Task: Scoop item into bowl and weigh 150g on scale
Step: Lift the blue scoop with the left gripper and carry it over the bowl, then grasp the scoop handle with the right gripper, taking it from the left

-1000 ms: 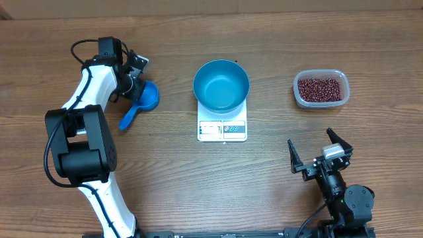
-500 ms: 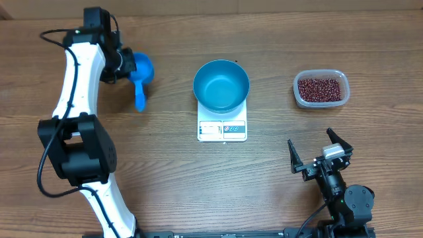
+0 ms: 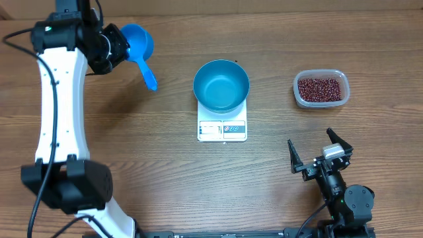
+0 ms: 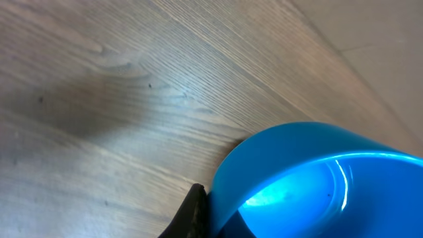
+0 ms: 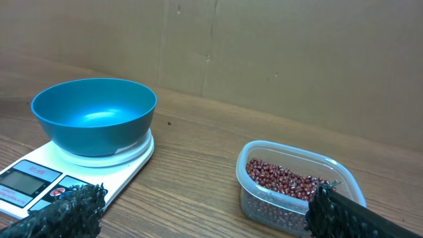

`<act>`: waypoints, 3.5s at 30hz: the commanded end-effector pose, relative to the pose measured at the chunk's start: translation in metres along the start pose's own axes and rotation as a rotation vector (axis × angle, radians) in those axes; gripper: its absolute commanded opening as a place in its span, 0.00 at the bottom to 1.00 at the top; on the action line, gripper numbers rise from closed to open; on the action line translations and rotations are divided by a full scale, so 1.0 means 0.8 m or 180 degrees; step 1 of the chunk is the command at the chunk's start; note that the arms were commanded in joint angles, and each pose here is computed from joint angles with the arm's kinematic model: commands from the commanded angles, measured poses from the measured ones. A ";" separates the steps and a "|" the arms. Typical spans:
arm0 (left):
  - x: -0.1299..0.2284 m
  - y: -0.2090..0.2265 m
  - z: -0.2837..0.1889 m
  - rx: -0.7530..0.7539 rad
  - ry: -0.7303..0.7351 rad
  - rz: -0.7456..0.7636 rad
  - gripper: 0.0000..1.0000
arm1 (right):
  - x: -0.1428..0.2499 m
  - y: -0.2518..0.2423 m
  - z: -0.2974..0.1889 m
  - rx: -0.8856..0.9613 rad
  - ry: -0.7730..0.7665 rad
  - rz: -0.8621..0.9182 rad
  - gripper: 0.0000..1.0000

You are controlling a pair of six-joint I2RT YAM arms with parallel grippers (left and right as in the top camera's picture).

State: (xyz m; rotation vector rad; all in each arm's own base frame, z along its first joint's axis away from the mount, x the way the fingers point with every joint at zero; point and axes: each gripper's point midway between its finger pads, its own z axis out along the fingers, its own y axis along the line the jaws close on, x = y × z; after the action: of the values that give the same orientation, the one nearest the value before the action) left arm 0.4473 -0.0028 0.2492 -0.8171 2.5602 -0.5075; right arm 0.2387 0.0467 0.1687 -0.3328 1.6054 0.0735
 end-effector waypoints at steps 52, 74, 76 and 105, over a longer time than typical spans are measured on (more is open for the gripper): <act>0.156 -0.141 0.053 0.0162 0.0009 -0.0789 0.04 | -0.227 0.091 0.055 -0.2469 0.1087 0.1990 1.00; 0.175 -0.134 0.053 0.0033 0.0178 -0.1683 0.04 | -0.176 0.119 0.189 -0.1919 0.1790 0.2981 0.78; 0.180 -0.137 0.053 0.0036 0.0205 -0.1707 0.04 | -0.178 0.125 0.196 -0.1759 0.1771 0.3050 0.71; 0.226 -0.155 0.050 0.0066 0.0599 -0.1613 0.04 | -0.188 0.150 0.209 -0.1497 0.1590 0.3012 0.21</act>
State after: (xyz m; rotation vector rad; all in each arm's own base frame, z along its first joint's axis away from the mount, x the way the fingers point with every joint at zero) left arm 0.3932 -0.2136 0.2199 -1.4712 2.4966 -0.7720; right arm 0.3705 0.2275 0.2757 0.0950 2.1429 1.1803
